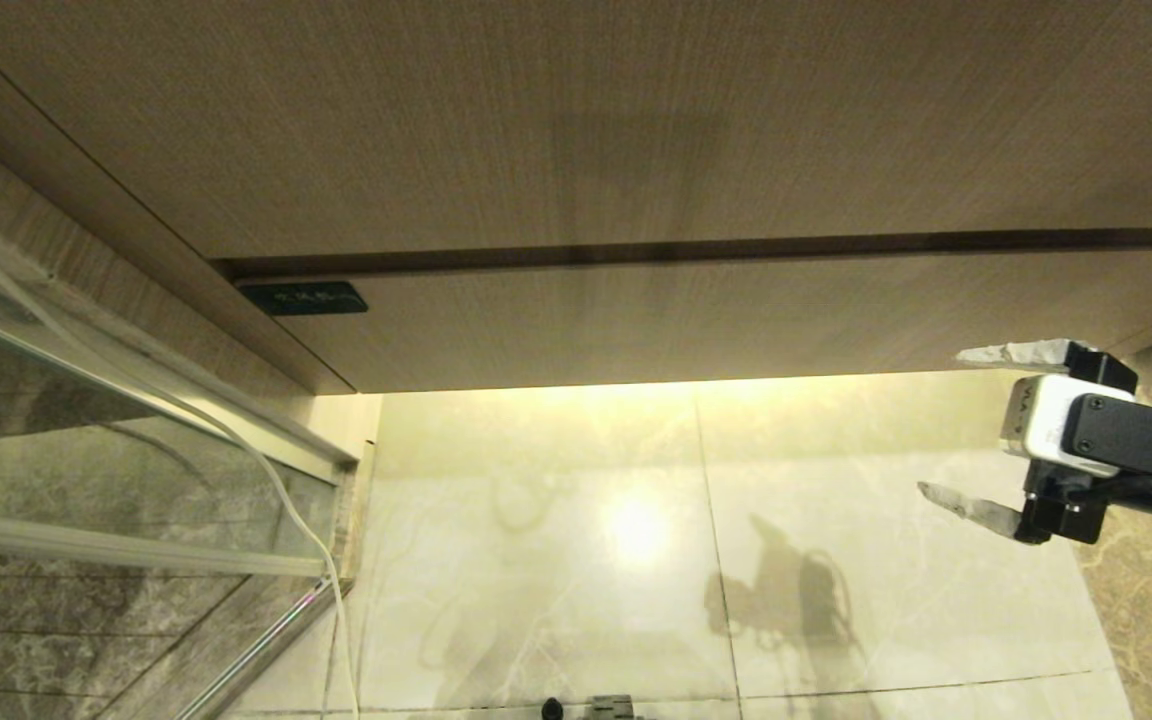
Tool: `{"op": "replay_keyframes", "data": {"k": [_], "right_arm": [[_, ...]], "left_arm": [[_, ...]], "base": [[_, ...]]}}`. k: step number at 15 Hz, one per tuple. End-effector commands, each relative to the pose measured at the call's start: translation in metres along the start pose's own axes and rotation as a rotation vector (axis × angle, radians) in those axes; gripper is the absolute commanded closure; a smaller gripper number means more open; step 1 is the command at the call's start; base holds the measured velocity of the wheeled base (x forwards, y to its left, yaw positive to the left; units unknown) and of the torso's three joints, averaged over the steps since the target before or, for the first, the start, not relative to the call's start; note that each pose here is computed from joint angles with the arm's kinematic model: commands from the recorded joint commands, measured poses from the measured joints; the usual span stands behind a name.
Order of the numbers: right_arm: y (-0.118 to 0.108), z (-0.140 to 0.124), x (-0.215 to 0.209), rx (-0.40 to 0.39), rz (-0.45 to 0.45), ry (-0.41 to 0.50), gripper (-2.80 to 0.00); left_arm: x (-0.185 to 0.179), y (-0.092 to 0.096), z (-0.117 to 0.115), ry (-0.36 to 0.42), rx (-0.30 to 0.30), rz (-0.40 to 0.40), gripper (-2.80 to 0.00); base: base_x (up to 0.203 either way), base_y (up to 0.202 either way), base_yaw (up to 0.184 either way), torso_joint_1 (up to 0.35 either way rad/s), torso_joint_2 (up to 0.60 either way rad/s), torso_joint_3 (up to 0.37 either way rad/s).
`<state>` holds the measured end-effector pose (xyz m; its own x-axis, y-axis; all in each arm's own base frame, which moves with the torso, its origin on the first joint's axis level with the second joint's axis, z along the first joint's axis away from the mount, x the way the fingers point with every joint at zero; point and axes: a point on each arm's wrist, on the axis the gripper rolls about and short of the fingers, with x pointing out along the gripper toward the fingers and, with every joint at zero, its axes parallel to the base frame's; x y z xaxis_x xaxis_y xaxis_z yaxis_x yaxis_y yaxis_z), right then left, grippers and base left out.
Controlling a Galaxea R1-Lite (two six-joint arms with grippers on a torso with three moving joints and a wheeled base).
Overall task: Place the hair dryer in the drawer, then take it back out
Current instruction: Pull open the drawer
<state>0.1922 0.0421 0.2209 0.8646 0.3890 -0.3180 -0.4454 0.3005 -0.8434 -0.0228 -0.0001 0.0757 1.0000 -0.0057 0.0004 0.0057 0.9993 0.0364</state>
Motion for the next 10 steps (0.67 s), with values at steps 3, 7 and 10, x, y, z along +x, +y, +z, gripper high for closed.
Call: {"op": "replay_keyframes", "data": {"k": [3,7,10], "right_arm": [[0.006,0.008,-0.048,0.018,-0.069,-0.015,-2.8],[0.005,0.005,-0.062,0.034,-0.09,0.024,-2.8],[0.006,0.006,-0.062,0.056,-0.075,0.014,-2.8]], "left_arm": [[0.0,0.0,0.0,-0.001,0.0,0.0,0.0],[0.0,0.0,0.0,-0.001,0.0,0.0,0.0],[0.0,0.0,0.0,-0.001,0.0,0.0,0.0]], "base": [[0.0,0.0,0.0,0.0,0.0,0.0],[0.0,0.0,0.0,0.0,0.0,0.0],[0.0,0.0,0.0,0.0,0.0,0.0]]}}
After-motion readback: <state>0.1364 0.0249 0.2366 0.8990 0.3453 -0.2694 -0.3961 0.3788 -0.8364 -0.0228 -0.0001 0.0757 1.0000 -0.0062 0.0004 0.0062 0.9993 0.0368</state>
